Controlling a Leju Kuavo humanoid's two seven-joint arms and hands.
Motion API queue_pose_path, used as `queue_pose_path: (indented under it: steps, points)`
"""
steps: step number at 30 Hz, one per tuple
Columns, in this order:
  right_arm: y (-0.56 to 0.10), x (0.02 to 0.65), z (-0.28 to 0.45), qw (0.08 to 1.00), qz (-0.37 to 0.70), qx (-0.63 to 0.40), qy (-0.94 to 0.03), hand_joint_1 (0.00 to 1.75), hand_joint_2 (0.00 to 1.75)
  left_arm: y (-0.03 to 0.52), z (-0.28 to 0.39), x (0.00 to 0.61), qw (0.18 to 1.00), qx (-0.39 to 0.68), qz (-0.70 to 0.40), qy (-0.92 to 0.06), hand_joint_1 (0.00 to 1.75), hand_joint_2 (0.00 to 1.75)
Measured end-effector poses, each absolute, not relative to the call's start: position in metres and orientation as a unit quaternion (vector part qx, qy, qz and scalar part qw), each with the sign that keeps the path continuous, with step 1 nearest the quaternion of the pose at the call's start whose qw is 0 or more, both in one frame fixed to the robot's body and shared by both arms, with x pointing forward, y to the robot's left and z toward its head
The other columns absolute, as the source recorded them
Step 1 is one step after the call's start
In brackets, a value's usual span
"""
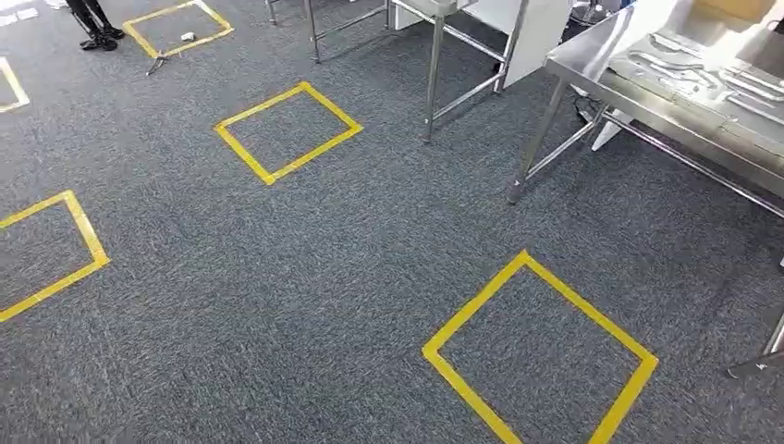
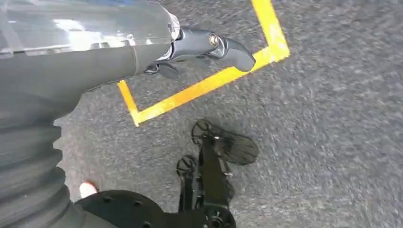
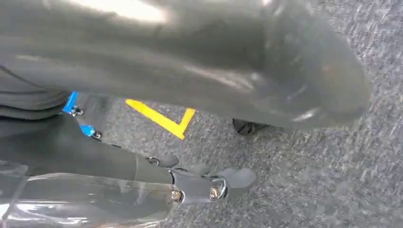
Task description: Take the parts from the cabinet and place them on the table.
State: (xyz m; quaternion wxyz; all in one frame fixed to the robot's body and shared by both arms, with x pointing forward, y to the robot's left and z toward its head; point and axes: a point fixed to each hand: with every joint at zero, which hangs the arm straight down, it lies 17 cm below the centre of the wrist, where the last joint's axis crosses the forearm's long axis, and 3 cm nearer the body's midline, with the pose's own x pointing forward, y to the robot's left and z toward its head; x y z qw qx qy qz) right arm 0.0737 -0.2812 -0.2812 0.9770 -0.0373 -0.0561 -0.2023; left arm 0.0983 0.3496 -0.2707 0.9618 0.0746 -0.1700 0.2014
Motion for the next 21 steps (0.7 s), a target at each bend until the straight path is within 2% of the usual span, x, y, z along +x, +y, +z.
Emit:
queue_pose_path:
  steps: [21]
  points:
    - [-0.295, 0.066, -0.282, 0.982, -0.179, -0.039, -0.053, 0.00, 0.00, 0.342, -0.273, 0.092, 0.961, 0.075, 0.216, -0.157, 0.00, 1.75]
